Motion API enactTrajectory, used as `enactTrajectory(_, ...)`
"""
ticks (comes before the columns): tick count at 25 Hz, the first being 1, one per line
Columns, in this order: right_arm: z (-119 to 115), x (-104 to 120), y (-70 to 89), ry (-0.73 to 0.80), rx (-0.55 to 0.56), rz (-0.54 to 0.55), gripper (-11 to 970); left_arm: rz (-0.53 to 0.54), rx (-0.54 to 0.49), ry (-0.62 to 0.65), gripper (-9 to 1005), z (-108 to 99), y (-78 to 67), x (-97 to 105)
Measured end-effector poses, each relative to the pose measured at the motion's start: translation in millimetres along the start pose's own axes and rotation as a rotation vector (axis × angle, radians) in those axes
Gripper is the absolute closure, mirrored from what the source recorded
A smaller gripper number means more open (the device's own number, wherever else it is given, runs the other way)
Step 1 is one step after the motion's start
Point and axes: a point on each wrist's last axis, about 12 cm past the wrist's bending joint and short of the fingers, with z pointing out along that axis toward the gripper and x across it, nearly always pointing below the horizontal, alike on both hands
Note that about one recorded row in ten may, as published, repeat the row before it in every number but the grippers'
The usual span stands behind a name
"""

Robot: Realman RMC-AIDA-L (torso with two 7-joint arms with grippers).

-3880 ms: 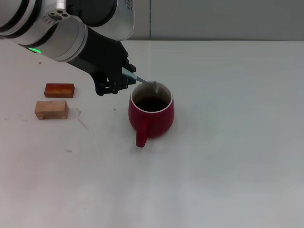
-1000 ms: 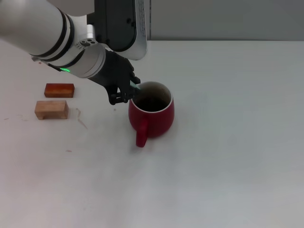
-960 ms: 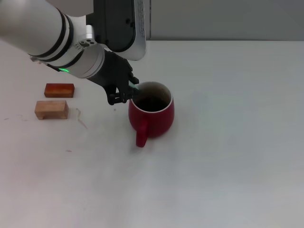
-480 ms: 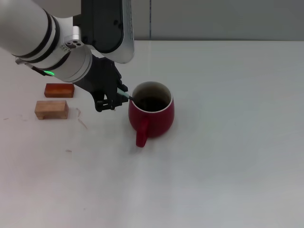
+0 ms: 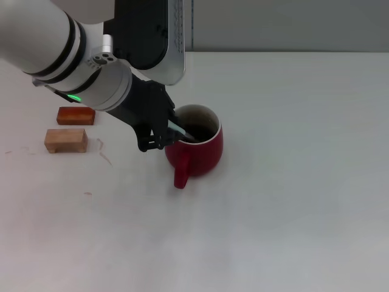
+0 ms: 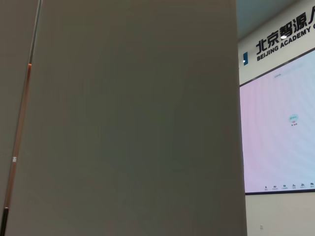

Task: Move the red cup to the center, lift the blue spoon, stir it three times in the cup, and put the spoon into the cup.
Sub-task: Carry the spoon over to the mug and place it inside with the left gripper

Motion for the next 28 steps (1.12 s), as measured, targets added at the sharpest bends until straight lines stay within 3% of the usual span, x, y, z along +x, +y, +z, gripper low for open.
enactTrajectory(11,0,0,-0.2,0.000,0.000,0.000,418,0.009,-0.051,-0.092,827,12,3.4,-9)
enactTrajectory(19,0,0,-0.1,0.001,0.000,0.001,418,-0.011,-0.094,-0.023,827,23,4.1,2)
enactTrajectory(28,3,-1,2.4,-0.004,-0.004,0.005,418,-0.010,-0.096,0.033,827,19,2.7,8)
